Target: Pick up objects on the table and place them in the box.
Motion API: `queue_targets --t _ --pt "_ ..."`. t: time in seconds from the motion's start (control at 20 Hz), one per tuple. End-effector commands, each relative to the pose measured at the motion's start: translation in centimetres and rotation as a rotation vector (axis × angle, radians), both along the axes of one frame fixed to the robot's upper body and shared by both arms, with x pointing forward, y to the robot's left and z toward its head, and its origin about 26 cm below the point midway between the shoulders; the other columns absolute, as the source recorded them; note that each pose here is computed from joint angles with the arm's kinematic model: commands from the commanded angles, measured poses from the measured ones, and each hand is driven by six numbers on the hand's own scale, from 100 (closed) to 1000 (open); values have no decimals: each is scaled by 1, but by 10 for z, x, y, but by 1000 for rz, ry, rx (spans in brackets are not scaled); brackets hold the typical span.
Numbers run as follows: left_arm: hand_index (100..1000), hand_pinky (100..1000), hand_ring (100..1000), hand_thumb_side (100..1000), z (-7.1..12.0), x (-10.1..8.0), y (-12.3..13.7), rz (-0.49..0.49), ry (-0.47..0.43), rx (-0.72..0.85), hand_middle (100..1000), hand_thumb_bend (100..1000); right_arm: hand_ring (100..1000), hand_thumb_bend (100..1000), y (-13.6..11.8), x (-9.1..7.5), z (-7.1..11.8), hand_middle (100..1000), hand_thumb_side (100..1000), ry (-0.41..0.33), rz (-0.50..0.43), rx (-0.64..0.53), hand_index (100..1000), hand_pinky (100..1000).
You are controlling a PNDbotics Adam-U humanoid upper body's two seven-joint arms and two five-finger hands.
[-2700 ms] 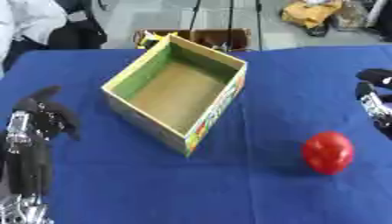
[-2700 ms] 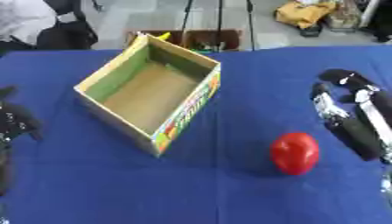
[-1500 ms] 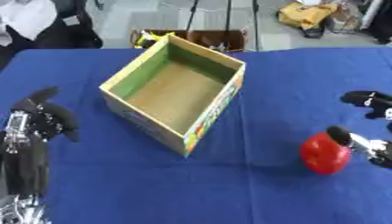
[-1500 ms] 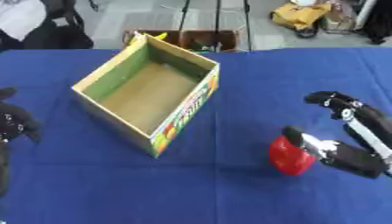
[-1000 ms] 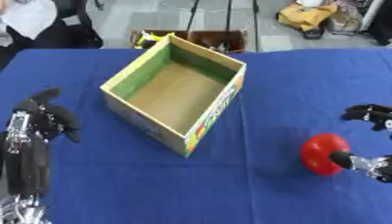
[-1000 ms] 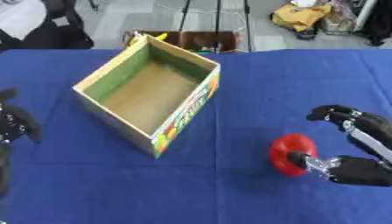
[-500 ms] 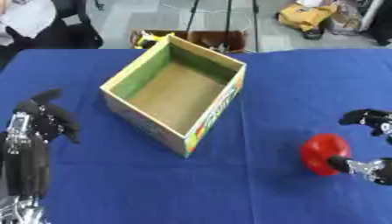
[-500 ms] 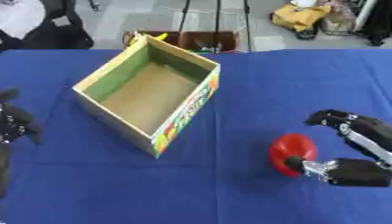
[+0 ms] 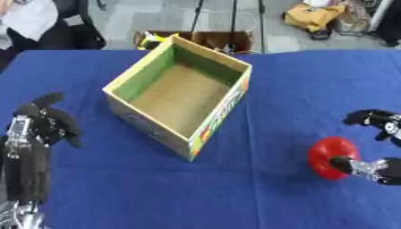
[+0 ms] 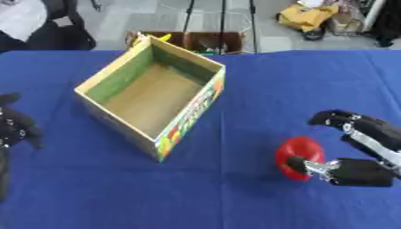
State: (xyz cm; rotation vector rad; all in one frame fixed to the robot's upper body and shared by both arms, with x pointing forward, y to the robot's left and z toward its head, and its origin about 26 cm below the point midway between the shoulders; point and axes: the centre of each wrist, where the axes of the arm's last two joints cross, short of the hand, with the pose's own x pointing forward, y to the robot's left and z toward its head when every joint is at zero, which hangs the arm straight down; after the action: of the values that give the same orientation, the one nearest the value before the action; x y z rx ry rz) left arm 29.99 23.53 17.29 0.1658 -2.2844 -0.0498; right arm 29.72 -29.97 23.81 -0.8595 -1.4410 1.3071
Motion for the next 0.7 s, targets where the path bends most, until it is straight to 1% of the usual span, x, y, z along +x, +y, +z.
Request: queue_targets --t 0.05,0.35,0.5,0.65,0.7 --pt "766 319 429 1000 8 -2 0 -5 -29 15 432 100 931 615 1 -2 8 943 849 -12 1 -12 932 755" --pt "765 319 428 1000 8 -2 -1 -8 -29 17 431 100 942 628 3 -2 6 940 835 10 1 2 929 755" --pt "765 318 427 1000 9 -2 -1 -10 -30 18 430 100 943 614 4 -2 5 938 828 16 -18 1 928 753" --pt "765 318 426 1000 9 -2 -1 -11 -30 19 429 100 933 578 5 -2 4 936 819 27 -38 3 927 746" --pt "765 318 426 1000 9 -2 -1 -12 -30 20 429 100 932 585 5 -2 3 936 827 30 -46 5 927 746"
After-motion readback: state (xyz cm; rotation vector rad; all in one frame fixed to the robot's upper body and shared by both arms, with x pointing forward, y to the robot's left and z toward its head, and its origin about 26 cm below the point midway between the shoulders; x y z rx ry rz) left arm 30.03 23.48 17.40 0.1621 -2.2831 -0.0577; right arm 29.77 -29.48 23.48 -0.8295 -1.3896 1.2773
